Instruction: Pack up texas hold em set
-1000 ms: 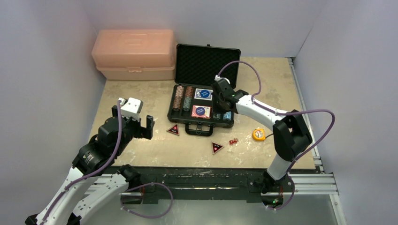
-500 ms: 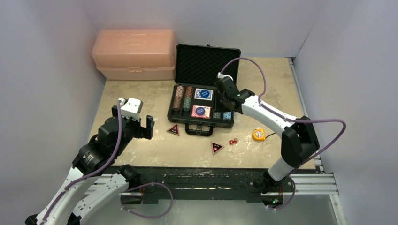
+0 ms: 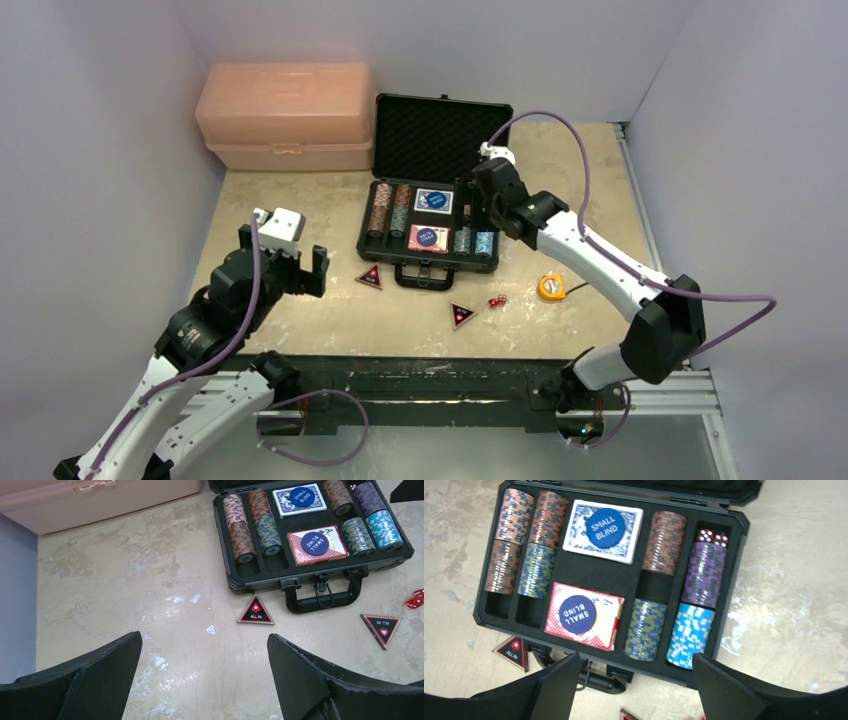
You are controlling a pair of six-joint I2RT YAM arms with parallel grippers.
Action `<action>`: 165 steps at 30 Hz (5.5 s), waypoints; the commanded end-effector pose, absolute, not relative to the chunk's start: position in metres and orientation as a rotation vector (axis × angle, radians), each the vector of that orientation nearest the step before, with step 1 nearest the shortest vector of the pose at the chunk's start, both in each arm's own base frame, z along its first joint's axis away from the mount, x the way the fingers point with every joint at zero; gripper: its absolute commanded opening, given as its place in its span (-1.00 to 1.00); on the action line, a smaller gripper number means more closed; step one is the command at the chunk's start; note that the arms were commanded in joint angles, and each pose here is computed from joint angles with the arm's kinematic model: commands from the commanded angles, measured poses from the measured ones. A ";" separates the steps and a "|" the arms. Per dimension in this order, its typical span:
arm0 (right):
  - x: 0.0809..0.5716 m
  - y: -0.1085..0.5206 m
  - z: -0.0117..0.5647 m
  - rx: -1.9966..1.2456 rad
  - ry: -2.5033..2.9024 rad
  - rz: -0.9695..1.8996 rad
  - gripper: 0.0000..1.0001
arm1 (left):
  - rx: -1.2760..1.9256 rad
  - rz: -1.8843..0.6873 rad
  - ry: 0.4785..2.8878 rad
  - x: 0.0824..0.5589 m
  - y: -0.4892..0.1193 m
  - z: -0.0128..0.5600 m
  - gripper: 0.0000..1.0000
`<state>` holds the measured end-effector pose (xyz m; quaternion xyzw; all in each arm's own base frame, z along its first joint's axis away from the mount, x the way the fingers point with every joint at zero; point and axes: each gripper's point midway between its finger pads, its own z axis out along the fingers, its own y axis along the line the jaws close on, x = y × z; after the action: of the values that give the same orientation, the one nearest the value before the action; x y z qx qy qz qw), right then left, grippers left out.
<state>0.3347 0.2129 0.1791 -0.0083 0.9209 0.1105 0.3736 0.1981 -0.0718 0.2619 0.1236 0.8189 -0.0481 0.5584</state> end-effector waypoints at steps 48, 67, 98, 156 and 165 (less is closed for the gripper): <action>0.226 0.139 0.048 0.562 2.637 0.054 0.08 | 0.320 -0.127 1.929 0.201 -0.078 0.261 0.93; 0.223 0.134 0.022 0.546 2.675 -0.022 -0.20 | 0.319 -0.123 1.929 0.201 -0.078 0.261 0.93; 0.248 0.121 0.046 0.488 2.567 -0.132 -1.00 | 0.319 -0.123 1.927 0.201 -0.077 0.261 0.93; 0.353 0.386 0.151 -0.077 2.399 0.494 -1.00 | 0.294 -0.099 1.914 0.200 -0.070 0.264 0.93; 0.347 0.392 0.128 -0.086 2.449 0.482 -1.00 | 0.295 -0.099 1.917 0.200 -0.071 0.263 0.93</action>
<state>0.3466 0.3787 0.1132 -0.0360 0.9360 0.1618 0.3104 0.1982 -0.0717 0.2610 0.1239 0.8197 -0.0471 0.5572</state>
